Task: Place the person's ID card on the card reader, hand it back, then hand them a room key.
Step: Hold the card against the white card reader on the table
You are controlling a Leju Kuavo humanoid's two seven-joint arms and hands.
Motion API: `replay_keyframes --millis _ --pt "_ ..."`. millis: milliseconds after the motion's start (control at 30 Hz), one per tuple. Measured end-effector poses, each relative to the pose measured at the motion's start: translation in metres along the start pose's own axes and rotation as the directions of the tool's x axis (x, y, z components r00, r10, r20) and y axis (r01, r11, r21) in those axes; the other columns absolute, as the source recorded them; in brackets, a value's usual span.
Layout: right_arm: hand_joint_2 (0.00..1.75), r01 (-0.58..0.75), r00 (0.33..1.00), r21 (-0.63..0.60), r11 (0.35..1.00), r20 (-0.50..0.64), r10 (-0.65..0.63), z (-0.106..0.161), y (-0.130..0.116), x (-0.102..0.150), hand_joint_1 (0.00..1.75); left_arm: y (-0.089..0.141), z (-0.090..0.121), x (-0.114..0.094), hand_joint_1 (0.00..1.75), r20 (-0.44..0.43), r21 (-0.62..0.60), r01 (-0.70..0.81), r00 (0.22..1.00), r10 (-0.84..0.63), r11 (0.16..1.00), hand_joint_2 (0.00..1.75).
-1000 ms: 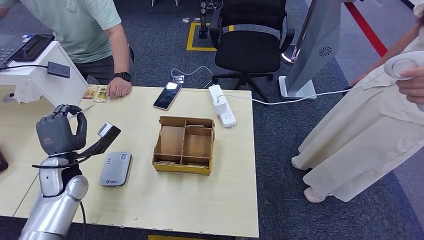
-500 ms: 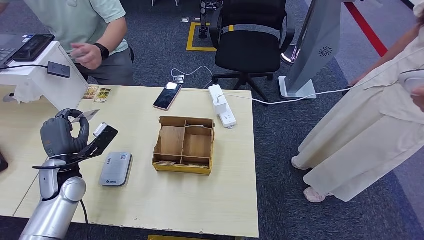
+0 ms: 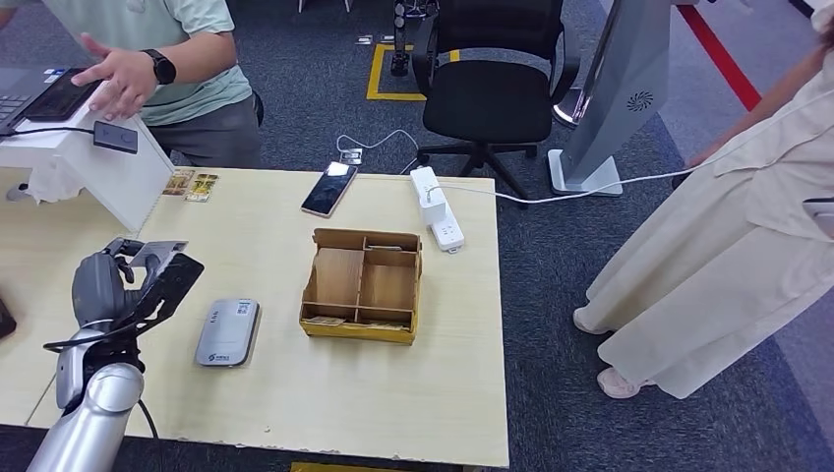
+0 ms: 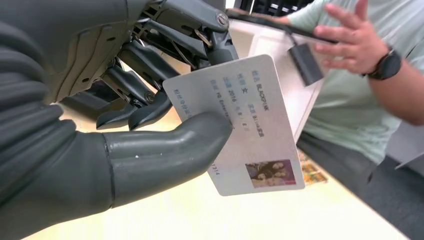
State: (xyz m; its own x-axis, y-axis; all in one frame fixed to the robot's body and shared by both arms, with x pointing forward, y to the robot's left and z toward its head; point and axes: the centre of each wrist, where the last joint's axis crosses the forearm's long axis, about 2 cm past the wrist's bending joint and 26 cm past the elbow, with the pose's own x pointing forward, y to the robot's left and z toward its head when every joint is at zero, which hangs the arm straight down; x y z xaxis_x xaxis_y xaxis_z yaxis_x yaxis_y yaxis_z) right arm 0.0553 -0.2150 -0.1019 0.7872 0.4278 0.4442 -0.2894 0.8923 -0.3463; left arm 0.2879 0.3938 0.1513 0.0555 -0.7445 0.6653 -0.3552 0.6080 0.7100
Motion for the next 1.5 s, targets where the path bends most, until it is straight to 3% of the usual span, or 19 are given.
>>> replay_keyframes --millis 567,800,1200,1500 --pt "1.75 0.006 1.000 -0.012 1.000 0.013 -0.006 0.000 0.000 0.000 0.00 0.012 0.022 -0.024 1.75 -0.108 -0.214 0.039 0.992 -0.063 0.976 1.75" --pt "1.75 0.004 1.000 -0.012 1.000 0.021 -0.004 0.002 0.001 -0.003 0.00 0.012 0.032 -0.030 1.75 -0.097 -0.285 0.003 0.995 -0.032 0.958 1.75" --pt "1.75 -0.009 1.000 -0.008 1.000 0.025 0.009 0.000 -0.003 -0.004 0.00 0.020 0.029 -0.026 1.75 -0.071 -0.379 -0.086 0.995 0.064 0.921 1.75" --pt "1.75 -0.017 0.999 0.000 1.000 0.032 0.017 -0.002 -0.006 -0.003 0.00 0.034 0.024 -0.030 1.75 -0.057 -0.442 -0.023 0.998 -0.003 0.897 1.75"
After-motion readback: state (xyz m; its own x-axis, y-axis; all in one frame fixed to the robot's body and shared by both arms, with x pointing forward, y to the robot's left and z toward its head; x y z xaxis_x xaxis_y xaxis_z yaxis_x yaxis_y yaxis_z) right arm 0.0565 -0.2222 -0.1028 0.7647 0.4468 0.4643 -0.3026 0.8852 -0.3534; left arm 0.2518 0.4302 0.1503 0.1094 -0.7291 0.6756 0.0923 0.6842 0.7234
